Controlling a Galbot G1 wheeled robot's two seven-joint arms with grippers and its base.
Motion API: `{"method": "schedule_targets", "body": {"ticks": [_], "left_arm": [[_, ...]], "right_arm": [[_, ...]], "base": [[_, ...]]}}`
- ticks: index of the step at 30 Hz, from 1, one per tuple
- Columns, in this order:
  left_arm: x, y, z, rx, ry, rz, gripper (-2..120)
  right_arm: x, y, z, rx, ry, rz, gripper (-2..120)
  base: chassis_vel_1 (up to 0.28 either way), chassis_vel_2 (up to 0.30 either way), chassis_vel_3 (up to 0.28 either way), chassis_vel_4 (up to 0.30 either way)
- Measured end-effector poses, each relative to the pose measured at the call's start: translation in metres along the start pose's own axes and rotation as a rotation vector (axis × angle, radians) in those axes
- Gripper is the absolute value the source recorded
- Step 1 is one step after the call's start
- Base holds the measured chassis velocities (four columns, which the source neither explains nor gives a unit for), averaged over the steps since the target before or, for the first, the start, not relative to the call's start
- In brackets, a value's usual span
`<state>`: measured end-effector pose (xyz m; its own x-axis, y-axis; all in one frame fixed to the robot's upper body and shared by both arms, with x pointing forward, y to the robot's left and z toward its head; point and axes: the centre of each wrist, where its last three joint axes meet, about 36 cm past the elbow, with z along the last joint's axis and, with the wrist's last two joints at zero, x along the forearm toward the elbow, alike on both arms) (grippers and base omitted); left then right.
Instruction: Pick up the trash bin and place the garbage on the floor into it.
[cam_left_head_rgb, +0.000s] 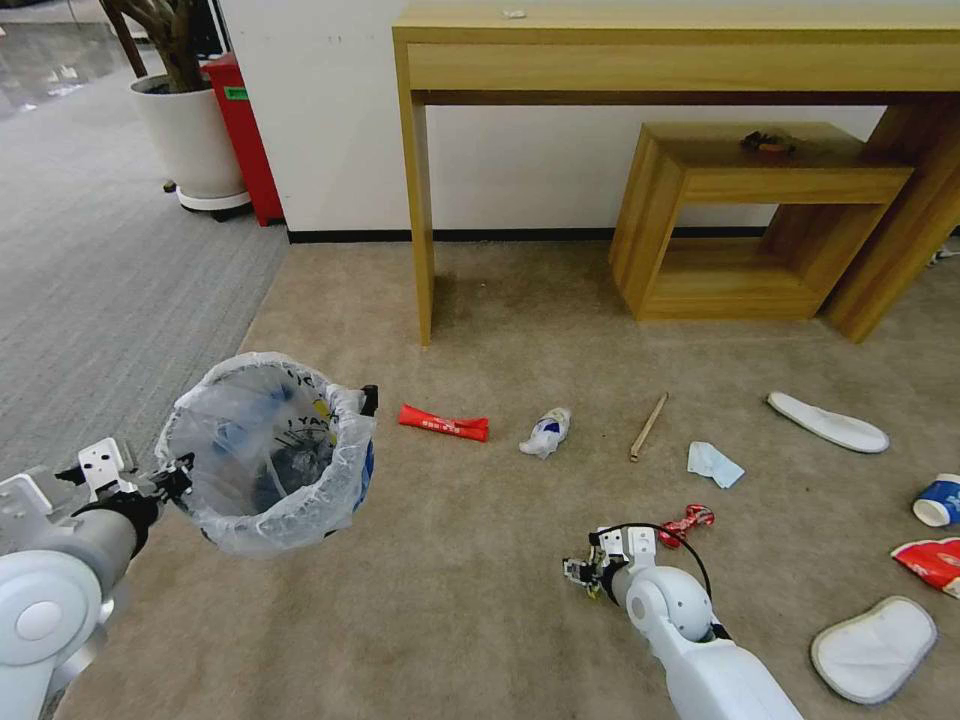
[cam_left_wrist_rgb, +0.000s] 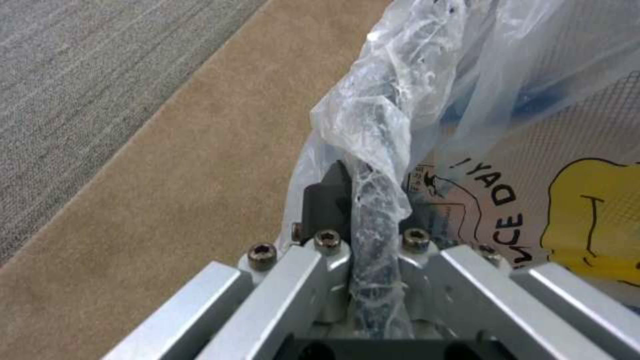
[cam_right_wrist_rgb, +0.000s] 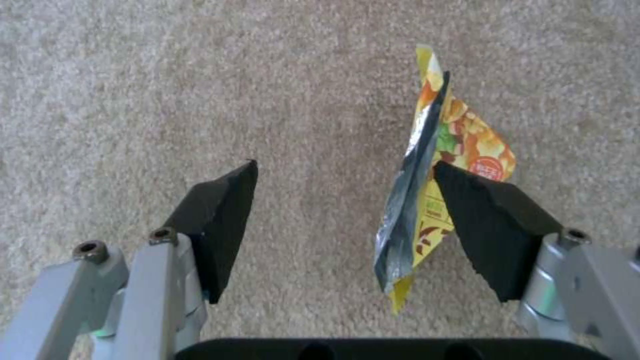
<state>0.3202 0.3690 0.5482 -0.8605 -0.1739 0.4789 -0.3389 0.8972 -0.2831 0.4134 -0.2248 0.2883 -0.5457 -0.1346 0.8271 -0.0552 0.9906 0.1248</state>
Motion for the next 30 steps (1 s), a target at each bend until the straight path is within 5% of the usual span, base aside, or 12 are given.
{"method": "schedule_targets", "body": {"ticks": [20,30], "left_arm": [[0.000,0.000,0.000,-0.003,0.001,0.000,0],[0.001,0.000,0.000,-0.006,0.000,0.000,0]], "right_arm": [[-0.011,-0.008,0.000,0.005,-0.003,0.042,78],[-0.016,-0.010,-0.001,0.009,-0.005,0.050,49]], "base": [[0.000,0.000,0.000,0.000],[0.000,0.000,0.000,0.000]]}}
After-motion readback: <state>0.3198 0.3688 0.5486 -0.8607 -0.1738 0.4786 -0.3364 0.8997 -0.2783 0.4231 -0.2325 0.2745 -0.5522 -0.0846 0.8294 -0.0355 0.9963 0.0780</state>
